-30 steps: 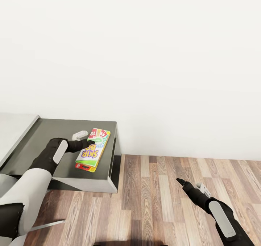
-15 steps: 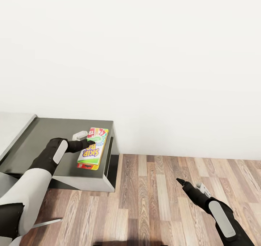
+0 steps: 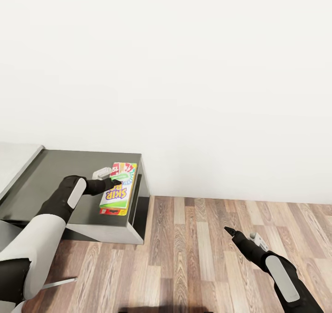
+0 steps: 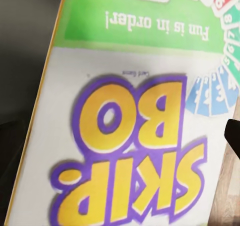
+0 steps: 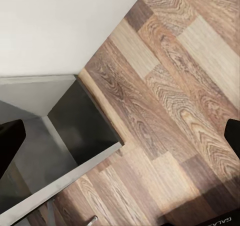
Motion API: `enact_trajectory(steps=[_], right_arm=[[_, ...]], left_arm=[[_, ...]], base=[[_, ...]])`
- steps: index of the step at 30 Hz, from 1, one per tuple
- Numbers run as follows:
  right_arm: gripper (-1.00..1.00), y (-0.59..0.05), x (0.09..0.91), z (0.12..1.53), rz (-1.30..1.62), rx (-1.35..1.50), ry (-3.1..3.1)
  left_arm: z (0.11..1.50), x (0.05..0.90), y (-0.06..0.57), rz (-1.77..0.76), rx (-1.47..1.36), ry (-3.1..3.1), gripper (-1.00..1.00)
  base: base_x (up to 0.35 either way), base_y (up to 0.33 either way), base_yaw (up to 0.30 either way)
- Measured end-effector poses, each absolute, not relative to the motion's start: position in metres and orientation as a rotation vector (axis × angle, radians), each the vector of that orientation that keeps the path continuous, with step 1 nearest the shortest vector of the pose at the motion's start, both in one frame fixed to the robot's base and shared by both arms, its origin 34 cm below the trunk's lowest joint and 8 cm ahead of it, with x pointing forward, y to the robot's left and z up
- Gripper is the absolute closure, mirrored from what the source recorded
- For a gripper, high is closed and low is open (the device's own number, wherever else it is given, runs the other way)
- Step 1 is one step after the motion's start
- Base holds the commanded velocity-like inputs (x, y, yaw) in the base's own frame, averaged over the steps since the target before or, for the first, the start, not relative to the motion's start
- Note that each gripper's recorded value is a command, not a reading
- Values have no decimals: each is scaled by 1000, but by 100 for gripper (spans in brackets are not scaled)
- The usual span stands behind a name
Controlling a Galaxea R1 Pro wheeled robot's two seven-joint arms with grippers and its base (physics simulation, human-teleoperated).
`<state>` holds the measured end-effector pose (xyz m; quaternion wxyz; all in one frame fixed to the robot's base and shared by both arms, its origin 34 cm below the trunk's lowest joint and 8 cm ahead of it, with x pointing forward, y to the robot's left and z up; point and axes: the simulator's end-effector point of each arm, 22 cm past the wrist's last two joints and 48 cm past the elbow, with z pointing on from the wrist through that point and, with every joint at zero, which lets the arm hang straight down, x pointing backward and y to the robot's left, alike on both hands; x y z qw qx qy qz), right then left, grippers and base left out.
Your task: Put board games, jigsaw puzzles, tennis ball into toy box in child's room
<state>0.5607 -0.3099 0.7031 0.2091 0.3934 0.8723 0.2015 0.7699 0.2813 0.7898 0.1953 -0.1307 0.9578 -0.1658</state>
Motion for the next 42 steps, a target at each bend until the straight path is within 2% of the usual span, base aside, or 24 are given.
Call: enact_trajectory(steps=[42], right_arm=[[-100, -310, 561, 703, 562, 1096, 2426]], left_arm=[[790, 770, 281, -466, -367, 2684, -100]], base=[[0, -41, 0]])
